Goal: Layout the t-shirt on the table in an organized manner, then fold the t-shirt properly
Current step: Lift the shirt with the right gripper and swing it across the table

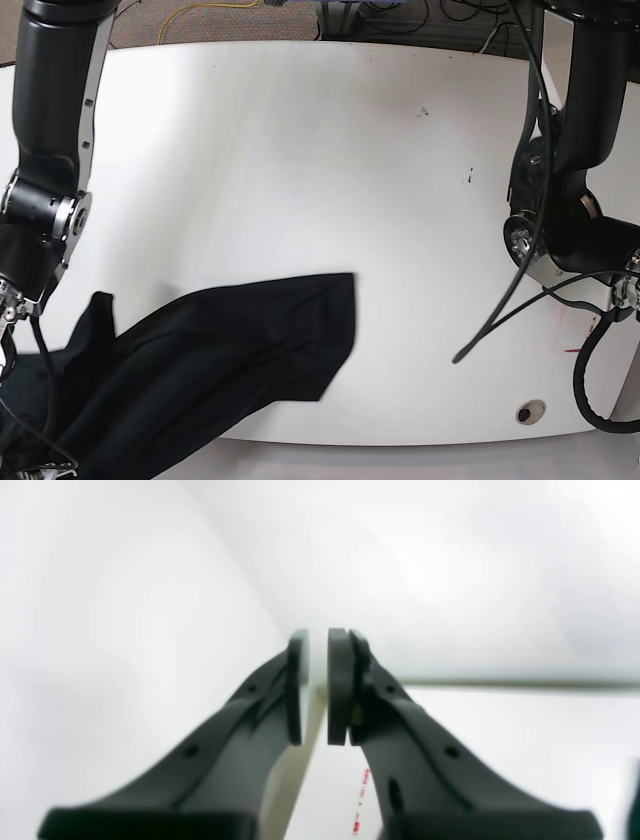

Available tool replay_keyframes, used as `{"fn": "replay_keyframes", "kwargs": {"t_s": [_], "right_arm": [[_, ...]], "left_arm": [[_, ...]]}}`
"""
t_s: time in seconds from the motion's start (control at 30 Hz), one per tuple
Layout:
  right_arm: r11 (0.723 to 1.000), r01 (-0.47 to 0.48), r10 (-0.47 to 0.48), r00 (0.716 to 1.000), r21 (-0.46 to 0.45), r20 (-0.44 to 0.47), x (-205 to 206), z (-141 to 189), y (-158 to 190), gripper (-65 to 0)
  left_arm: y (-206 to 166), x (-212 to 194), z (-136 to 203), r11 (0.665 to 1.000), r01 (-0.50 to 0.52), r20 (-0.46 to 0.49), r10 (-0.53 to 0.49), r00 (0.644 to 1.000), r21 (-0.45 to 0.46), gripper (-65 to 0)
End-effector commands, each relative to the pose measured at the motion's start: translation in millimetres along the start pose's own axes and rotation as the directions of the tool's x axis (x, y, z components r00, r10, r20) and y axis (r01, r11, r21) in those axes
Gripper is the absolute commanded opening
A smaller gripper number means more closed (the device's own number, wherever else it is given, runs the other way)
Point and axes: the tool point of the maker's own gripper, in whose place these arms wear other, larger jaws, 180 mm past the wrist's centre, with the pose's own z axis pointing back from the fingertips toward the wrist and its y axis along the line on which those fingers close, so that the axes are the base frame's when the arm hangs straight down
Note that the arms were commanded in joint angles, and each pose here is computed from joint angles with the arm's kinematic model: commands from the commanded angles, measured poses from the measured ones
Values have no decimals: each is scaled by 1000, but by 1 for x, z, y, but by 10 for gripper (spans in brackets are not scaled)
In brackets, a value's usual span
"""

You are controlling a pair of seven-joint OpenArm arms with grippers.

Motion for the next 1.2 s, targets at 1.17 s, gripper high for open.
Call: {"fn": "replay_keyframes", "kwargs": {"t_s": [1.17], "right_arm": [[991, -132, 121, 953, 20, 279, 97, 72, 97, -650]], "left_arm": [[-76, -158, -4, 984, 54, -271, -100, 957, -172, -600]]}}
